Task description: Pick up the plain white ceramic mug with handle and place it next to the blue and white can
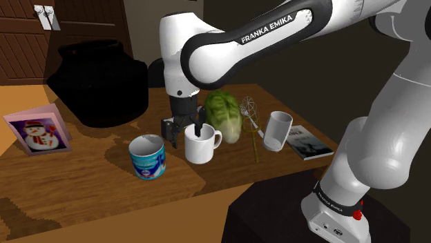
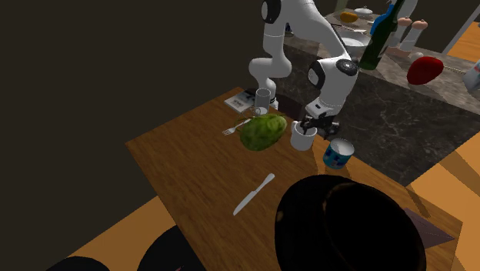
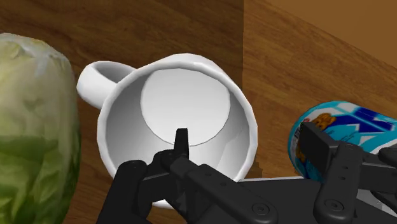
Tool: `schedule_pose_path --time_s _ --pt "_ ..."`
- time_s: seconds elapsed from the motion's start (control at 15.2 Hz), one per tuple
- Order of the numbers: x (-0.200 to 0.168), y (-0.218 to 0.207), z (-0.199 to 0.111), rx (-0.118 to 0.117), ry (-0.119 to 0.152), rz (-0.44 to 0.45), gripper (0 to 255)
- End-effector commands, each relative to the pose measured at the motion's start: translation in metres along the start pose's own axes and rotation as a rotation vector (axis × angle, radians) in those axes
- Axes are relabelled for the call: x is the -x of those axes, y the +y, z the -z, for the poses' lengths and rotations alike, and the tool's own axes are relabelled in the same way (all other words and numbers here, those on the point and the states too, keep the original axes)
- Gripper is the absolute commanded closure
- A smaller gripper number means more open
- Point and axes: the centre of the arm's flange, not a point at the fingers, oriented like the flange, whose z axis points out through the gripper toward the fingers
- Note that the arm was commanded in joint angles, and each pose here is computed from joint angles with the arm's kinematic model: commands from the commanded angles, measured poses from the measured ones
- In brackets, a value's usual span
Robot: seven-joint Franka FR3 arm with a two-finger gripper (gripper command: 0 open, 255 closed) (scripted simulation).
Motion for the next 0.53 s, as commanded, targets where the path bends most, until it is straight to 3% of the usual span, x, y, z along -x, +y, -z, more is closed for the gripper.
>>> schedule_pose_path --time_s 0.0,0.07,0.33,0.46 --pt "0.000 0.000 0.000 0.000 0.000 0.000 0" --pt "0.000 0.000 0.000 0.000 0.000 0.000 0" --pt "0.000 0.000 0.050 0.000 0.000 0.000 0" --pt "0.000 0.000 0.050 0.000 0.000 0.000 0"
